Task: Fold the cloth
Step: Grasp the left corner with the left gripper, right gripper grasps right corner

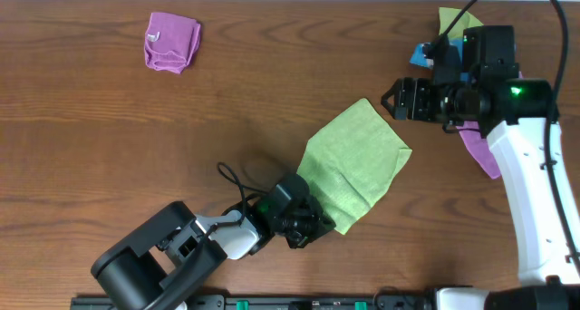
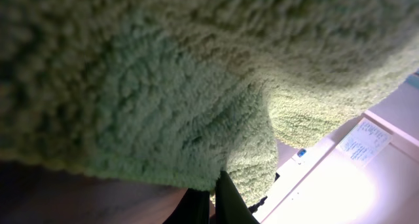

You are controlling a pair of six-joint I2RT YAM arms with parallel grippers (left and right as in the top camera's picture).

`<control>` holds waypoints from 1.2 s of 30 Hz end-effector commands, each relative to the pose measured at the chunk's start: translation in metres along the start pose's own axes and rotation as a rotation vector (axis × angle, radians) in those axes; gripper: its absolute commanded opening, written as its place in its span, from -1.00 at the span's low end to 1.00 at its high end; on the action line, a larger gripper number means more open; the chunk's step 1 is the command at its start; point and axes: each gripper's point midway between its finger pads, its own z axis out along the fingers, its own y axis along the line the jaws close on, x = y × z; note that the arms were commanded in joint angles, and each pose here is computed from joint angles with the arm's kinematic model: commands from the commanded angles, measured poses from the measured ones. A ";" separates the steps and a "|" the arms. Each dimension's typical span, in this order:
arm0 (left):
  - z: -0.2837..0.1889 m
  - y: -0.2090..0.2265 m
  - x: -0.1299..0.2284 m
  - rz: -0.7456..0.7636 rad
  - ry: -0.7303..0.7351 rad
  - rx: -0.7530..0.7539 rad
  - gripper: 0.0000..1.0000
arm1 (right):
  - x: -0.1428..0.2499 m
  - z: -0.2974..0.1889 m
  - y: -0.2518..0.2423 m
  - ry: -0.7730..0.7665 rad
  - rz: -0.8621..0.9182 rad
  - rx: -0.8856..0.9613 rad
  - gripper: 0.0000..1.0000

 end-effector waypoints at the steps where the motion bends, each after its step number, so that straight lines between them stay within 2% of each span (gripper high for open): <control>1: -0.002 0.007 -0.008 0.035 -0.010 -0.010 -0.88 | -0.001 -0.007 0.002 -0.011 0.011 -0.009 0.60; 5: -0.015 0.005 -0.021 0.119 0.030 0.014 -0.88 | 0.004 -0.007 -0.002 0.008 0.019 0.015 0.59; 12: -0.055 0.021 -0.058 0.122 0.076 0.050 -0.88 | 0.020 -0.006 -0.017 0.063 0.041 0.097 0.53; 20: -0.100 0.031 -0.098 0.109 0.035 0.123 -0.88 | 0.052 0.019 -0.032 0.154 0.073 0.110 0.53; 29: -0.141 0.035 -0.128 0.161 -0.002 -0.014 -0.88 | 0.096 0.063 -0.036 0.237 0.132 0.053 0.53; 36: -0.165 0.028 -0.142 0.197 -0.027 -0.124 -0.88 | 0.099 0.072 -0.029 0.228 0.151 0.040 0.53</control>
